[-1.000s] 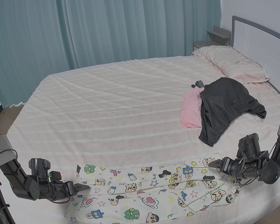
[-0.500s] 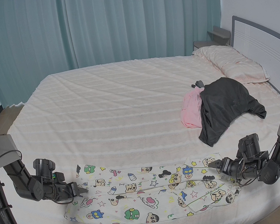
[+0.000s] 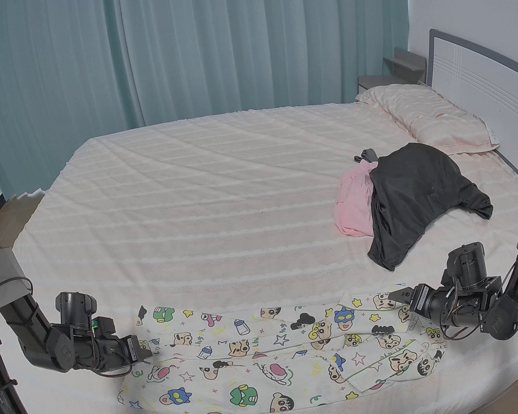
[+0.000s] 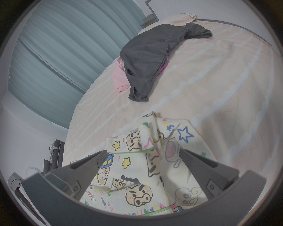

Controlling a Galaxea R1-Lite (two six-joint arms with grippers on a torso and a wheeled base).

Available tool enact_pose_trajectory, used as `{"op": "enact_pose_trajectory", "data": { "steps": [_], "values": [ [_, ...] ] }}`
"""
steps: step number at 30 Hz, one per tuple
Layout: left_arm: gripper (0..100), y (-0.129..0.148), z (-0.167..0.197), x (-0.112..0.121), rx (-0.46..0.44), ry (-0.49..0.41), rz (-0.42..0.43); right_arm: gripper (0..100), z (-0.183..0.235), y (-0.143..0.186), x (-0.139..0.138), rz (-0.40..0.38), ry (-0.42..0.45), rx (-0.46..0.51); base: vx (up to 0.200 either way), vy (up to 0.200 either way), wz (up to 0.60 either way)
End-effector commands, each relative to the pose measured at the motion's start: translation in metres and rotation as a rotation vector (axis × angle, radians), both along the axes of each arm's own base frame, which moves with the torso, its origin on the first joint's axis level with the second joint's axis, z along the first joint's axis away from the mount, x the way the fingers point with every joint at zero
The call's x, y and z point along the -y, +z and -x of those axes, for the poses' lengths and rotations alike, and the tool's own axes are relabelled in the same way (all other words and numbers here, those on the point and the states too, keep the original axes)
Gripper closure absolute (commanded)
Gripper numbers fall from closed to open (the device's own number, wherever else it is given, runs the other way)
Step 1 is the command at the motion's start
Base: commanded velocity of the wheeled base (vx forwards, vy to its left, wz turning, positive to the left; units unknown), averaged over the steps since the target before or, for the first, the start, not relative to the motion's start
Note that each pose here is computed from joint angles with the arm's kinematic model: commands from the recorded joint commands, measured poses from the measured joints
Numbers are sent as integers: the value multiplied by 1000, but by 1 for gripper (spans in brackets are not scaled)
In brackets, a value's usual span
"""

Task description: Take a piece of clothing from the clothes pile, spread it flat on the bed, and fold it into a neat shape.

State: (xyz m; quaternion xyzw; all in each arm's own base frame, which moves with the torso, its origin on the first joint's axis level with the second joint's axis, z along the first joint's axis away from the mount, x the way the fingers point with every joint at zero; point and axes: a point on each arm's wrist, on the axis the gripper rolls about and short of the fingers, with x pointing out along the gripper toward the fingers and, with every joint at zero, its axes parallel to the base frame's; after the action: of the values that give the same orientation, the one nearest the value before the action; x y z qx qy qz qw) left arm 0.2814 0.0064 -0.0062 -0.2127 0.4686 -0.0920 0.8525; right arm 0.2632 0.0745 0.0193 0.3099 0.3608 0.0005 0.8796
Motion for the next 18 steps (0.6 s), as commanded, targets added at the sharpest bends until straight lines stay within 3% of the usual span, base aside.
{"op": "enact_pose_trajectory", "data": {
  "steps": [1,13,17,18],
  "values": [
    [100,9,-1,-8,35,31,-2,0,-1,2,4,2,-12,9,0,0,0],
    [100,31,-1,-34,93,117,-2,0,-2,3,6,0,-20,16,0,0,0],
    [100,43,2,-47,134,160,-10,0,-3,4,7,-1,-23,19,0,0,0],
    [100,51,3,-60,151,204,-16,0,-3,5,8,-1,-26,21,0,0,0]
  ]
}}
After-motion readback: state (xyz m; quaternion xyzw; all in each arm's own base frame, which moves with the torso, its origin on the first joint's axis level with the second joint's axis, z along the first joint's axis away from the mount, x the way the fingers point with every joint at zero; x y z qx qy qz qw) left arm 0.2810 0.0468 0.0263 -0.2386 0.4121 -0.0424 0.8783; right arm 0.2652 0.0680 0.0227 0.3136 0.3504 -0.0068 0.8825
